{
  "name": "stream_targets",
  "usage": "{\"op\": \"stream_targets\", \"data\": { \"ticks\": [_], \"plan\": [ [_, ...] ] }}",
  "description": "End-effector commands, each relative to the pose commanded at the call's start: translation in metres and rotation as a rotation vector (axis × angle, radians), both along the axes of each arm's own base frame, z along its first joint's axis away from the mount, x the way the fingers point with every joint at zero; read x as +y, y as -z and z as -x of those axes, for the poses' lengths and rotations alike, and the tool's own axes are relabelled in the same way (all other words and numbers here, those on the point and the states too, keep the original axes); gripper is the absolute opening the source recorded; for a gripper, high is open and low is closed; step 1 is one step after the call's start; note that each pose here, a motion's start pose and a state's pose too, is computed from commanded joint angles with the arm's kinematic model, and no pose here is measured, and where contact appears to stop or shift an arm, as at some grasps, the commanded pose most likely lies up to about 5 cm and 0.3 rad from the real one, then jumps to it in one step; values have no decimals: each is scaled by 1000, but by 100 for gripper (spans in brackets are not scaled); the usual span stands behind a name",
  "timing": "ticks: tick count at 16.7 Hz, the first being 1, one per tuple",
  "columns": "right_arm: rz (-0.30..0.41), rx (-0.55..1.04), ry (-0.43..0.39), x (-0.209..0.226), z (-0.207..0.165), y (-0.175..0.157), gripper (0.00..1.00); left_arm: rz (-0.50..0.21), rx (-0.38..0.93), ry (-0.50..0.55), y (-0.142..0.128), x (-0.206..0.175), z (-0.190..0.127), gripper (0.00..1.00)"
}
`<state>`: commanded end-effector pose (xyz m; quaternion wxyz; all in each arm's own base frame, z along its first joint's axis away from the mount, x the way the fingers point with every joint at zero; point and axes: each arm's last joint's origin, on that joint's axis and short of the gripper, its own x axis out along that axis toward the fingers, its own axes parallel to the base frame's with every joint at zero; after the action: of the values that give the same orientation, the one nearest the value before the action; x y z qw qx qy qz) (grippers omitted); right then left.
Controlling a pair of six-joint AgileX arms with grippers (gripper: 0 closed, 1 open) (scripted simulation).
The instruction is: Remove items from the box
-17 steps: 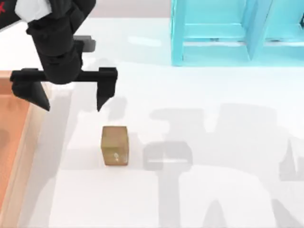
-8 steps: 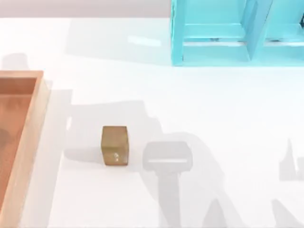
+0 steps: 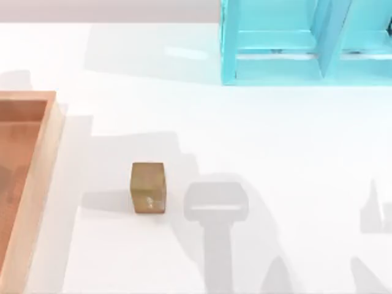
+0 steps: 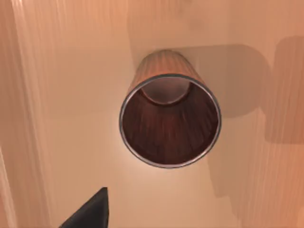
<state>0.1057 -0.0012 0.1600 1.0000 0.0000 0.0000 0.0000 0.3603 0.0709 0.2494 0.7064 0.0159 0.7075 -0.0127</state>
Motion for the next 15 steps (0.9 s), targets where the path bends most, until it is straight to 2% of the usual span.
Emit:
{"op": "stream_targets", "data": {
  "ticks": [4,10,15],
  "plan": [
    [0,0,0,0,0,0,100,0,0,-1,28,3,1,100],
    [0,0,0,0,0,0,100,0,-3,-1,84,0,-1,100],
    [0,0,0,0,0,0,100,0,-2,-1,91,0,0,100]
  ]
}}
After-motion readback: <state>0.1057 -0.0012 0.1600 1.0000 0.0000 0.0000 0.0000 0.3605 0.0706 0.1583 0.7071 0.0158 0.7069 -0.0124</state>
